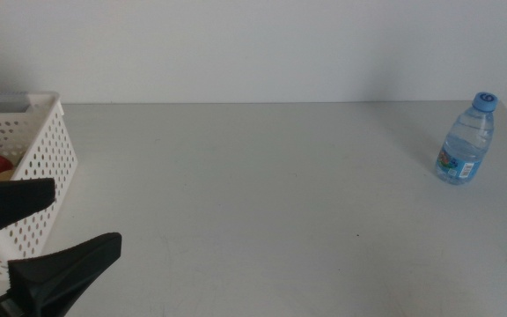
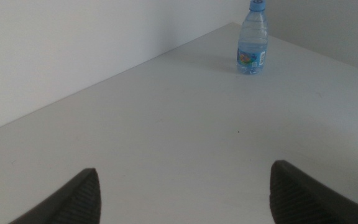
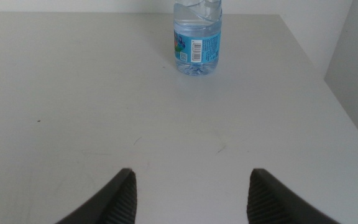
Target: Use arms to grab the bottles and put them into the dustbin to the left of the table.
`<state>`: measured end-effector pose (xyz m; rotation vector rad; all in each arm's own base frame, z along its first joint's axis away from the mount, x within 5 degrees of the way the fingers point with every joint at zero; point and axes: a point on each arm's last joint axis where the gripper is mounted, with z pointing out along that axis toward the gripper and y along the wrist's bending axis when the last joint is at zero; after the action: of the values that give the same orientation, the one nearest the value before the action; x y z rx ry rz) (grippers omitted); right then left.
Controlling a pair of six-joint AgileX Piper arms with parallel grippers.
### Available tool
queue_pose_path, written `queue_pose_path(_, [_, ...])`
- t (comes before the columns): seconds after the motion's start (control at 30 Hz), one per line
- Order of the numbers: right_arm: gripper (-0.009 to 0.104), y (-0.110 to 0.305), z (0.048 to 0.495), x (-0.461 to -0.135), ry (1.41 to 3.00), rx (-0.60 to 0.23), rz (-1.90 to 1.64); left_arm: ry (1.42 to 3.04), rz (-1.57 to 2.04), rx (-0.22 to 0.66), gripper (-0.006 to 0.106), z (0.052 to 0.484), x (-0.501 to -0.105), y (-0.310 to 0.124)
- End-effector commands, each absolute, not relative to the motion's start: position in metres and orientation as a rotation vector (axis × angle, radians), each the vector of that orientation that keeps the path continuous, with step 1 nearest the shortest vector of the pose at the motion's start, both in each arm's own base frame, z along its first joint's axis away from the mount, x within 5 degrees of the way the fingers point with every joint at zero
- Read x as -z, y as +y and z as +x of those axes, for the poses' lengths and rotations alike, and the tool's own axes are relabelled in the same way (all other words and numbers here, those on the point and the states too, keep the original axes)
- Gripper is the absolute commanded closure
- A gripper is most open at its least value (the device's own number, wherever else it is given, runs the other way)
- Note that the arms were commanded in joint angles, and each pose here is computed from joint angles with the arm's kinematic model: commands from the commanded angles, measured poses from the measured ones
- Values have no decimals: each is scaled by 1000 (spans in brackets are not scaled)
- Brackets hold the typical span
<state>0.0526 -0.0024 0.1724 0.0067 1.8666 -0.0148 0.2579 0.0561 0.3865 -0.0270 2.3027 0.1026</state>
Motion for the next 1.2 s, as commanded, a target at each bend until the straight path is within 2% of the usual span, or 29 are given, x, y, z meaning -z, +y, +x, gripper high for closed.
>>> queue_pose_path(0.0, [49,-2,53,-178,1789,4,10,2216,-25,-70,102,268,-408,65])
queue_pose_path(0.13, [49,-1,54,-194,1795,-26,32,2216,-25,-70,102,268,-408,65])
queue_pose_path(0.43, [49,1,72,-289,1866,-69,70,2216,-25,-70,102,268,-408,65])
queue_pose_path(0.67, [49,2,113,-344,1857,-66,67,2216,-25,-70,102,268,-408,65])
queue_pose_path(0.83, [49,3,146,-355,1900,-97,99,2216,-25,-70,102,268,-408,65])
queue_pose_path(1.03, [49,4,185,-358,1782,-51,41,2216,-25,-70,102,268,-408,65])
queue_pose_path(1.17, [49,5,213,-343,1807,-9,-14,2216,-25,-70,102,268,-408,65])
